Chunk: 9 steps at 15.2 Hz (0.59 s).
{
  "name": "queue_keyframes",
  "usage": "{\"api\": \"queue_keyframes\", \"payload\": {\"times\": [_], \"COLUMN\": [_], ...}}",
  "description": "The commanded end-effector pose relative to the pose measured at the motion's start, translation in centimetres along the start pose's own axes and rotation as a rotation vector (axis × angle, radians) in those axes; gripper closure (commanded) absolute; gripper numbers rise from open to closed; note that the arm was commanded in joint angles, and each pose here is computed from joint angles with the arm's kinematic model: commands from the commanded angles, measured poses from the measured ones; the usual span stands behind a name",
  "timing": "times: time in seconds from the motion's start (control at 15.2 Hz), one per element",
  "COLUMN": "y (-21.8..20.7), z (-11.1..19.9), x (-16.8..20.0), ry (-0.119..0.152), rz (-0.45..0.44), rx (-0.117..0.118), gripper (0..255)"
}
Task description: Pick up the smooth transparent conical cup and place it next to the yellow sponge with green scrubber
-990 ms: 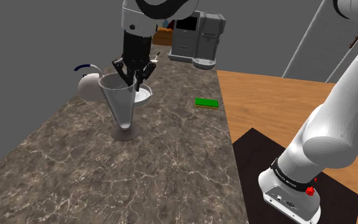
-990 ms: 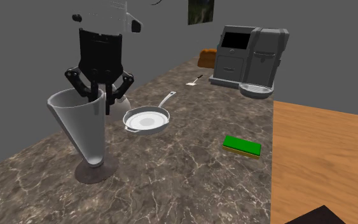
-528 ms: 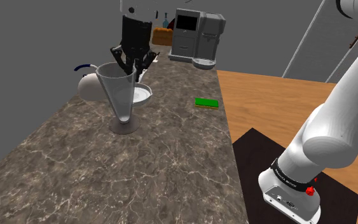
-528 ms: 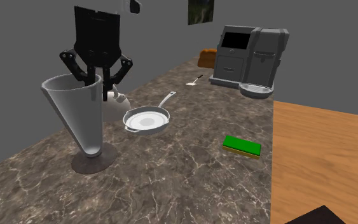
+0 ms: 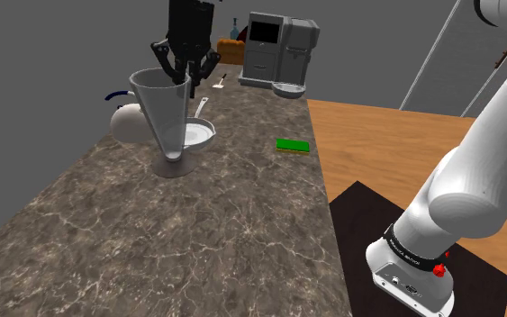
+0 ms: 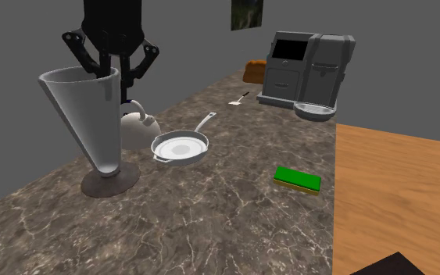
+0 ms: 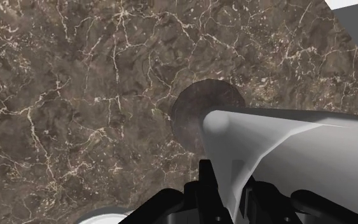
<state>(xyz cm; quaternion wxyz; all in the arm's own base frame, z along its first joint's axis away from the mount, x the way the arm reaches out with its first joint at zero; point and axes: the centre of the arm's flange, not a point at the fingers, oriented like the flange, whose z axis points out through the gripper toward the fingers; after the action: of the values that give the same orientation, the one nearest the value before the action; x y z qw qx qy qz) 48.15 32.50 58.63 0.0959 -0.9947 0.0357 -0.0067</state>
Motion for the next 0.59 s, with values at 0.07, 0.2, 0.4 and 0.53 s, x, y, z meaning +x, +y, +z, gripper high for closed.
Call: {"api": "queue_keyframes", "payload": {"times": [0.07, 0.2, 0.4, 0.53], "y": [-0.3, -0.5, -0.8, -1.0], "z": [-1.6, -2.7, -4.2, -5.3], "x": [0.0, 0.0, 0.0, 0.0], "ry": [0.000, 0.000, 0.000, 0.000], "rz": [0.000, 0.000, 0.000, 0.000], "rx": [0.000, 0.000, 0.000, 0.000], "gripper": [255, 255, 255, 255]}}
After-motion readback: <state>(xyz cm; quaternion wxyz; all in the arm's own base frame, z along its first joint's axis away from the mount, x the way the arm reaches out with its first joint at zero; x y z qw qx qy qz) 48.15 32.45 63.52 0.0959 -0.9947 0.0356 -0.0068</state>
